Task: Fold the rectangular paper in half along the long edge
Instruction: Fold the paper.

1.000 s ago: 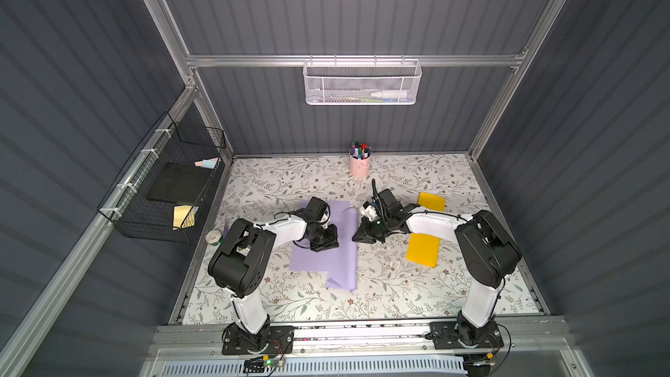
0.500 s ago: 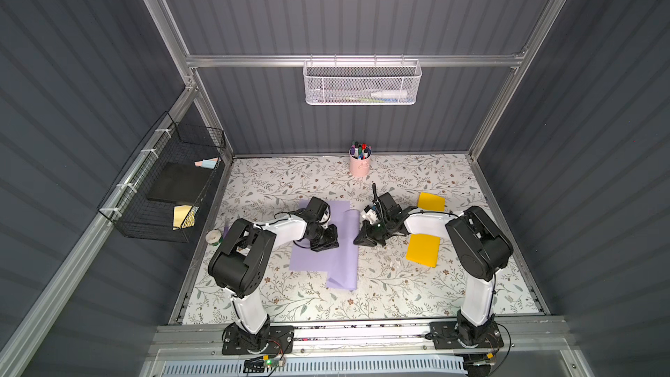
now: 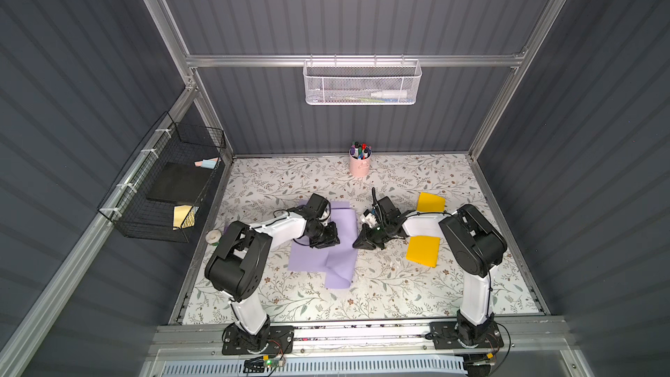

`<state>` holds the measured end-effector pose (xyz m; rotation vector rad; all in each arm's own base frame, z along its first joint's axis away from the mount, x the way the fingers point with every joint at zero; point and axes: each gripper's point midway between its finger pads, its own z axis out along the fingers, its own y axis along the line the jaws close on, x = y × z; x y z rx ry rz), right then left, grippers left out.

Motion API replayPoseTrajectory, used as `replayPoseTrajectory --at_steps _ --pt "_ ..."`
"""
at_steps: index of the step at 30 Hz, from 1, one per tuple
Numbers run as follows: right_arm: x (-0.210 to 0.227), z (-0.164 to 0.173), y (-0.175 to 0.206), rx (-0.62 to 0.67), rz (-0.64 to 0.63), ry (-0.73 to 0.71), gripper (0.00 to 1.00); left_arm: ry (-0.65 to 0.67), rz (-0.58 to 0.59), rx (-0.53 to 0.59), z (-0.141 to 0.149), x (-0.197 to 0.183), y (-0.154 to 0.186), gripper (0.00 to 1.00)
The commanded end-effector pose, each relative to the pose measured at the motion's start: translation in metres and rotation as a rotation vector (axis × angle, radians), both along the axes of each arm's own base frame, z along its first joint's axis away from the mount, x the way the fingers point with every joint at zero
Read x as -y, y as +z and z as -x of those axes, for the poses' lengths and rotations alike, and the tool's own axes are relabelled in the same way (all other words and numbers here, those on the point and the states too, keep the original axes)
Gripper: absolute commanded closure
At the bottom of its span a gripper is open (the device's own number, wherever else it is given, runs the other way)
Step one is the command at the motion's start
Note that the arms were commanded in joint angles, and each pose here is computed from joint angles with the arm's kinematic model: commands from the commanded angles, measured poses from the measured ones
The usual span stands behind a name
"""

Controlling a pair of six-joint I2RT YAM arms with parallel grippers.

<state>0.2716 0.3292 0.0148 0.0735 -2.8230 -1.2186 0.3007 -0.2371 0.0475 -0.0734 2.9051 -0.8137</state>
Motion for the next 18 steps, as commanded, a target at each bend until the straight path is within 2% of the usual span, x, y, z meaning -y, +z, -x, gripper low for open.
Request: replayPoseTrajectory --at_steps 1,7,9,18 --pt "0.011 0.01 -0.021 -0.053 0.063 -0.014 0.93 -0.01 0.004 0.107 -0.015 0.003 0.04 0.66" --pt "0.012 0.012 -0.024 -0.058 0.075 -0.008 0.93 -0.001 0.02 0.094 -0.022 0.01 0.033 0.69" --pt "0.013 0.012 -0.026 -0.06 0.079 -0.009 0.93 -0.012 0.054 0.078 -0.018 0.017 0.03 0.72" --pt "0.016 0.009 -0.026 -0.068 0.054 -0.047 0.93 -0.047 0.013 0.0 0.007 0.02 -0.008 0.82"
